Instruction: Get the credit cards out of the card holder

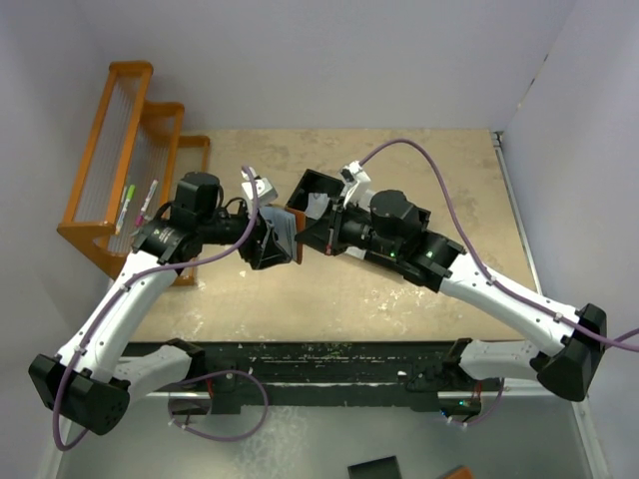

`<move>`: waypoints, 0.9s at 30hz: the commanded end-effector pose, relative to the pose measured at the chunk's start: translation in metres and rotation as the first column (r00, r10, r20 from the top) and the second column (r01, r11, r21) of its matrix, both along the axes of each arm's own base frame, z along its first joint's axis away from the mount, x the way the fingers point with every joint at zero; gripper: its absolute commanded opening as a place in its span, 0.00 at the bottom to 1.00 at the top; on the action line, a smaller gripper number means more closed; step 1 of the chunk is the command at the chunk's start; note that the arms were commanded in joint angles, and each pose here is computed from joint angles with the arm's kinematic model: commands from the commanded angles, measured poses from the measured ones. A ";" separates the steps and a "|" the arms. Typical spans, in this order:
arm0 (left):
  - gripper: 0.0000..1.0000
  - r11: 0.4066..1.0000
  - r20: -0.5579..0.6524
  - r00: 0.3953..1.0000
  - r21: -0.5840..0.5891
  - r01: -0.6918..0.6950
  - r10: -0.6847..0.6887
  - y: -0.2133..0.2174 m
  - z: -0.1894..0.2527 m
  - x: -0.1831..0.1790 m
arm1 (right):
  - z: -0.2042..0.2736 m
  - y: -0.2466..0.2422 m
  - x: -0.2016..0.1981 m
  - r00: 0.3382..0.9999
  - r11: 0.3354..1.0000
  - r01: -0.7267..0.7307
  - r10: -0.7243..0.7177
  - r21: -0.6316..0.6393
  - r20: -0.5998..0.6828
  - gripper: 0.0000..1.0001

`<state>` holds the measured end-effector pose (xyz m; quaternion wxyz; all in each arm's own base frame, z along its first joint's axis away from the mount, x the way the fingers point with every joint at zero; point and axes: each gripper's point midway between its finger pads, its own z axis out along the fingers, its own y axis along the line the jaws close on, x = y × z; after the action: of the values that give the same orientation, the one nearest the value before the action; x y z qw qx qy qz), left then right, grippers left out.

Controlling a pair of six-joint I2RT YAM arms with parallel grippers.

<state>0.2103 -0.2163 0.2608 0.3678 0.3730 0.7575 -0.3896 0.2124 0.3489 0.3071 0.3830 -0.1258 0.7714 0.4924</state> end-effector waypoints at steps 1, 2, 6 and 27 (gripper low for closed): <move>0.74 1.000 0.029 1.000 -0.013 -0.008 0.008 -0.002 0.006 0.003 | 0.026 0.006 0.002 0.997 0.999 0.040 -0.041 0.026 0.063 0.00; 0.74 1.000 0.028 1.000 -0.018 -0.004 0.004 -0.002 0.008 0.001 | 0.024 0.006 0.001 0.997 0.999 0.039 -0.040 0.018 0.062 0.00; 0.71 1.000 0.049 0.999 -0.013 -0.008 0.009 0.001 0.012 0.000 | 0.022 0.003 -0.001 0.997 0.999 0.044 -0.045 0.011 0.064 0.00; 0.45 1.000 0.076 0.997 -0.010 0.000 0.000 0.005 0.026 -0.008 | 0.031 -0.024 -0.028 0.994 0.997 0.012 -0.021 0.076 0.108 0.00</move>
<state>0.2040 -0.2087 0.2614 0.3649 0.3674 0.7685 -0.3760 0.1899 0.3232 0.3073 0.4073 -0.1236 0.7687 0.4774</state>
